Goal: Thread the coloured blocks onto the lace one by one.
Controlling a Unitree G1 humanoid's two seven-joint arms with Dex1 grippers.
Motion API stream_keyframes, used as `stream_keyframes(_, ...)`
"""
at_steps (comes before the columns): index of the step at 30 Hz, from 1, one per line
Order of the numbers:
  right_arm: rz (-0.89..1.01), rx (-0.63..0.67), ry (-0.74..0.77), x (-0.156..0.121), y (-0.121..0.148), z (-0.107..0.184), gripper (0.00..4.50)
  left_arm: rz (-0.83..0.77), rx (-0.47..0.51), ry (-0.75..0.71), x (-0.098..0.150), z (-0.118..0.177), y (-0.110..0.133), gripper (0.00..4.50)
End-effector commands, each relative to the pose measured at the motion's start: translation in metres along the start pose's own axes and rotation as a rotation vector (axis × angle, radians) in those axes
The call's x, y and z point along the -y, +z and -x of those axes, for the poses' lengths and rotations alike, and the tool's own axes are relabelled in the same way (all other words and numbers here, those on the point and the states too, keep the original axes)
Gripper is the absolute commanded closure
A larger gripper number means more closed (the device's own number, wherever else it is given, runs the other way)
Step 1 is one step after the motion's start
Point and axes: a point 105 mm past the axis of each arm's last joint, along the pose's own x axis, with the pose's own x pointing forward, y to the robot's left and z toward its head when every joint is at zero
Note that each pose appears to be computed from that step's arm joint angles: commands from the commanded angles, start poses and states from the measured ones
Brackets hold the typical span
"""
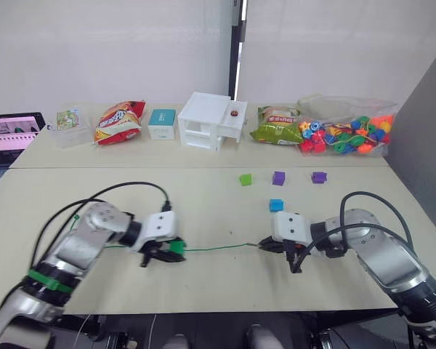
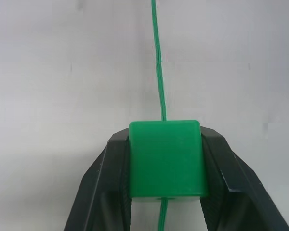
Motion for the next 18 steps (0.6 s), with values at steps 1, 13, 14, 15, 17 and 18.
stream_keyframes(1,0.01,-0.001,-0.03,0.003,-0.002,0.005,4.5,0.007,-0.086,0.1,-0.01,0.048,-0.038,3.28)
stream_keyframes(13,0.01,0.021,-0.008,-0.006,0.003,-0.005,4.5,0.166,-0.11,0.232,-0.016,0.116,-0.075,1.27)
stream_keyframes(14,0.01,0.022,-0.006,-0.007,0.003,-0.006,4.5,0.161,-0.097,0.238,-0.018,0.116,-0.071,0.86)
stream_keyframes(15,0.011,0.027,-0.001,-0.007,0.005,-0.007,4.5,0.144,-0.078,0.251,-0.023,0.116,-0.064,0.6)
stream_keyframes(17,0.01,0.033,0.004,-0.008,0.008,-0.009,4.5,0.131,-0.053,0.255,-0.028,0.116,-0.052,0.01)
stream_keyframes(18,0.01,0.036,0.007,-0.009,0.011,-0.011,4.5,0.132,-0.019,0.232,-0.028,0.115,-0.04,0.01)
